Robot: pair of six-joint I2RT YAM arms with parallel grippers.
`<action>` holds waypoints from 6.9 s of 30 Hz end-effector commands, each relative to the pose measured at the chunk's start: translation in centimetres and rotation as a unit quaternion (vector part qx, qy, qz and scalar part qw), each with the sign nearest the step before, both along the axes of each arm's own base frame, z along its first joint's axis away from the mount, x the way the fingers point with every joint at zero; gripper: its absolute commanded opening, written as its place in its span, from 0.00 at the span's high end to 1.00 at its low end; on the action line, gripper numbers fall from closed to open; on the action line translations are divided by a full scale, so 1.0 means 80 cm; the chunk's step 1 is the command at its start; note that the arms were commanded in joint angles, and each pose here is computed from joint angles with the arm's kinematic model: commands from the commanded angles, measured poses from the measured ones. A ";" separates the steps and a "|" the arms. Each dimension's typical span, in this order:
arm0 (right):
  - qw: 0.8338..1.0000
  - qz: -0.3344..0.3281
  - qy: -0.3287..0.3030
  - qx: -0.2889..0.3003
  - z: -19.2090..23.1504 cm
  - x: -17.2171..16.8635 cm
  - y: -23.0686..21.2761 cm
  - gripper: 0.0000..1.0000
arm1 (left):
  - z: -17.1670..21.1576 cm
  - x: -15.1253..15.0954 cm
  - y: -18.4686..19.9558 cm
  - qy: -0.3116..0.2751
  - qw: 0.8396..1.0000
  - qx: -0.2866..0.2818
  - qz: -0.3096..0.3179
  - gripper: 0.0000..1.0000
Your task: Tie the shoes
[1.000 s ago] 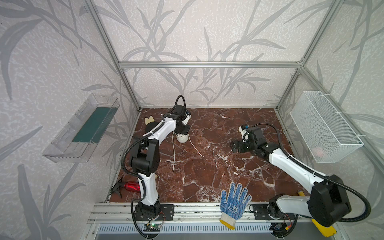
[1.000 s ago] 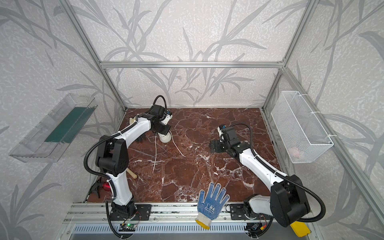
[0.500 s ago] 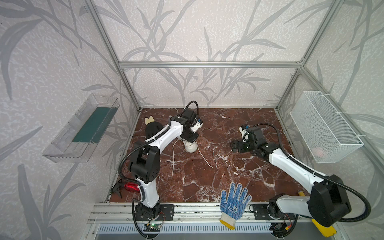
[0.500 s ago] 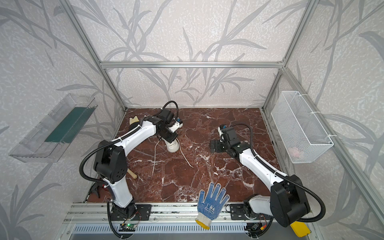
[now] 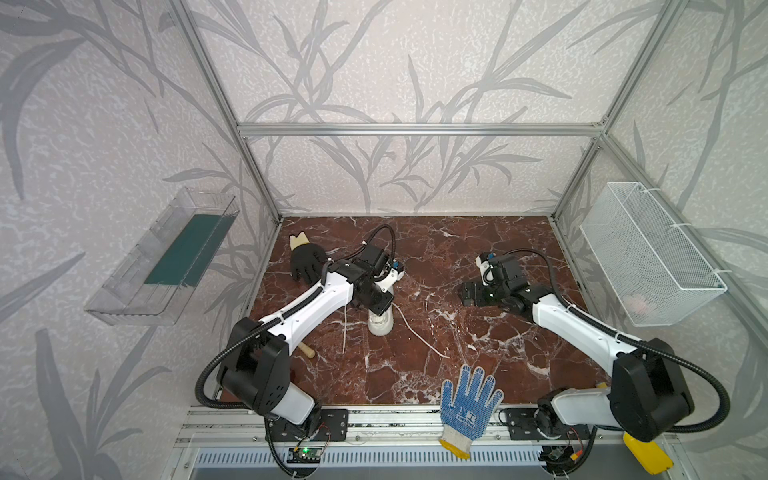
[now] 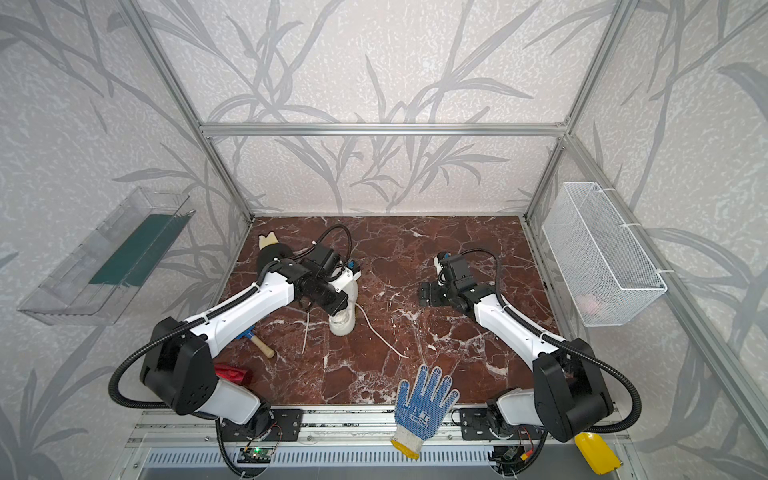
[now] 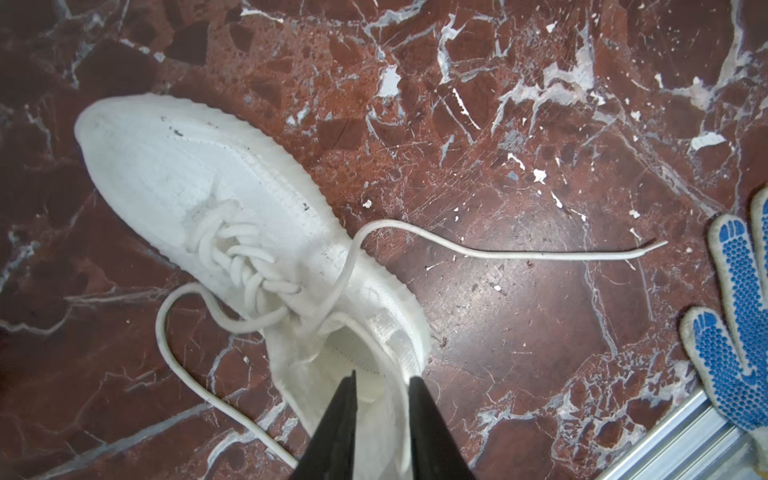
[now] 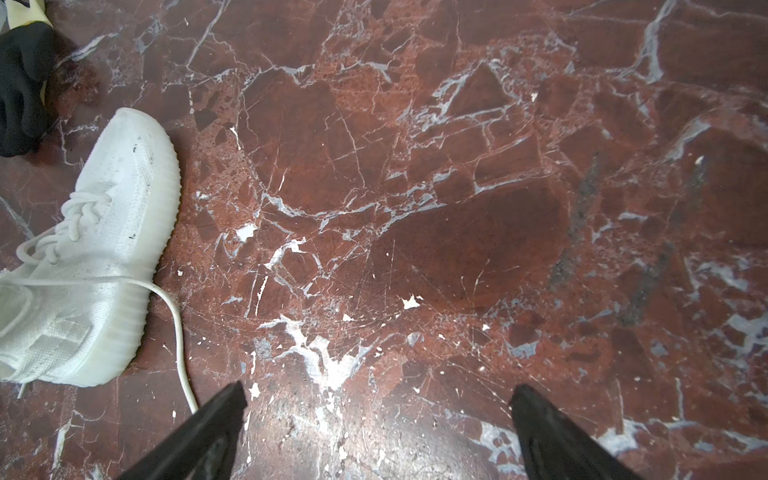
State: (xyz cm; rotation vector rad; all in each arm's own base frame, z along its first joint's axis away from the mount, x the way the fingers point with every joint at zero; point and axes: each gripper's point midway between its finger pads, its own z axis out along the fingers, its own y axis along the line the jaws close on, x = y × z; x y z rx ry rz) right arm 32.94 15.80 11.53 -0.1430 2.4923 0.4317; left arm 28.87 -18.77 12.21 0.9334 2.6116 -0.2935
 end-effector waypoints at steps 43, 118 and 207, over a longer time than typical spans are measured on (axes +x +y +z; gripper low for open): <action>1.000 0.012 0.017 0.002 -0.003 0.000 0.008 0.01 | -0.084 0.076 0.005 0.164 0.929 -0.178 0.281 0.82; 0.960 0.194 0.146 -0.135 -0.076 -0.190 0.089 0.47 | -0.045 0.042 0.139 0.110 0.883 -0.157 0.428 0.76; 0.975 0.096 -0.156 -0.129 0.126 0.091 0.052 1.00 | -0.160 0.016 0.137 0.203 0.887 0.064 0.409 0.73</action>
